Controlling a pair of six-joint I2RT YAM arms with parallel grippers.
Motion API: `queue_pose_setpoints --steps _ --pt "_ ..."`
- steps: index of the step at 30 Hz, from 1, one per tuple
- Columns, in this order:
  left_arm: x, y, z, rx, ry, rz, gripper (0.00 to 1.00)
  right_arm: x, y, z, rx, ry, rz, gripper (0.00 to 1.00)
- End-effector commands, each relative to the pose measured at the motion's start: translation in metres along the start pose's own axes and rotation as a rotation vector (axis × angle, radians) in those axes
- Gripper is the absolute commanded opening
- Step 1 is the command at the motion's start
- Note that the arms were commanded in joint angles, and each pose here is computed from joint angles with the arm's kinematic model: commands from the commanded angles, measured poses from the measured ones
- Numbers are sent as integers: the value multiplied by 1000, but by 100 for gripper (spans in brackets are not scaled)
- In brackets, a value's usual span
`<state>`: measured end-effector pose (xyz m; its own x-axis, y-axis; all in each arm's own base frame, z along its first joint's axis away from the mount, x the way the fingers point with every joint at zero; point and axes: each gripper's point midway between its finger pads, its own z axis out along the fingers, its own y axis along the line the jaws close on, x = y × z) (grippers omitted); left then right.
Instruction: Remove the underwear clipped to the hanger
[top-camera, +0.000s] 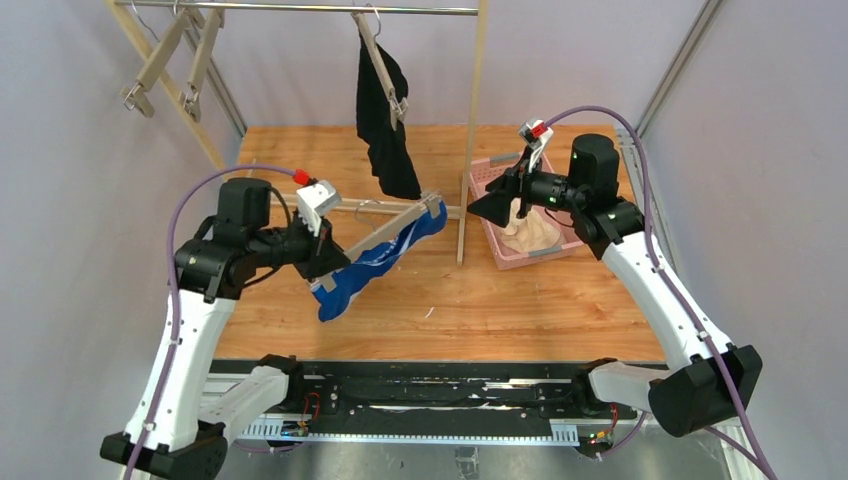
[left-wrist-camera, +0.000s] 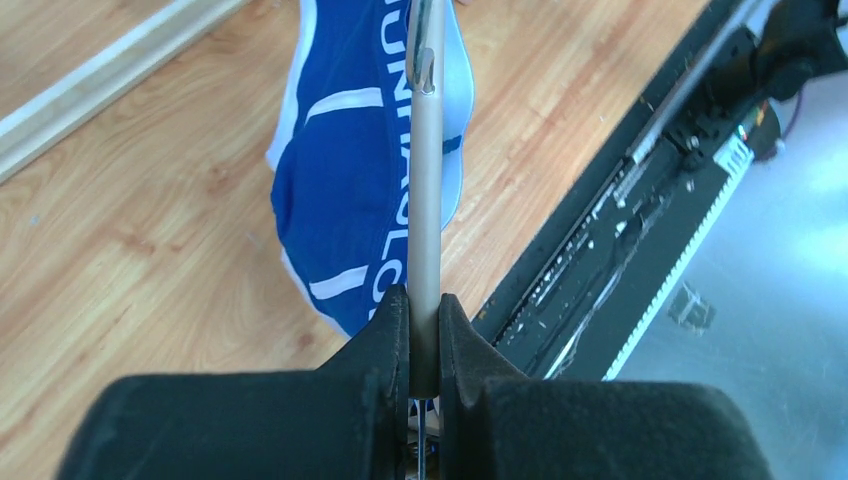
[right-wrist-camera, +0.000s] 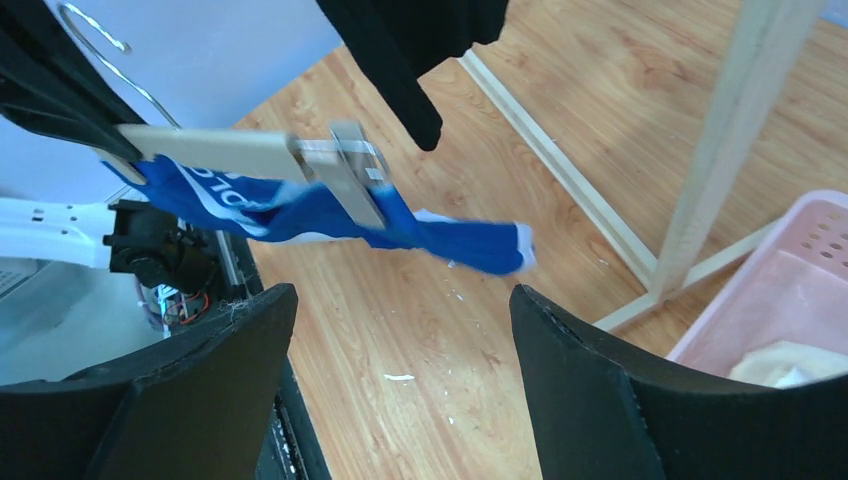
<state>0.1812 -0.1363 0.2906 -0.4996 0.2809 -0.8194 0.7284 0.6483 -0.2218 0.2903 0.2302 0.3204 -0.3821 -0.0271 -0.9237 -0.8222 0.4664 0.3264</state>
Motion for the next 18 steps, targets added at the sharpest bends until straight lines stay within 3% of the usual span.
queue_pose_setpoints --steps 1,8,18 --pt "3 -4 20 56 70 118 0 -20 30 -2 -94 -42 -85 80" --pt "25 -12 46 114 195 154 0 -24 45 -5 -176 -58 -122 80" --pt "-5 -53 22 283 39 265 0 18 51 6 -365 -4 -153 79"
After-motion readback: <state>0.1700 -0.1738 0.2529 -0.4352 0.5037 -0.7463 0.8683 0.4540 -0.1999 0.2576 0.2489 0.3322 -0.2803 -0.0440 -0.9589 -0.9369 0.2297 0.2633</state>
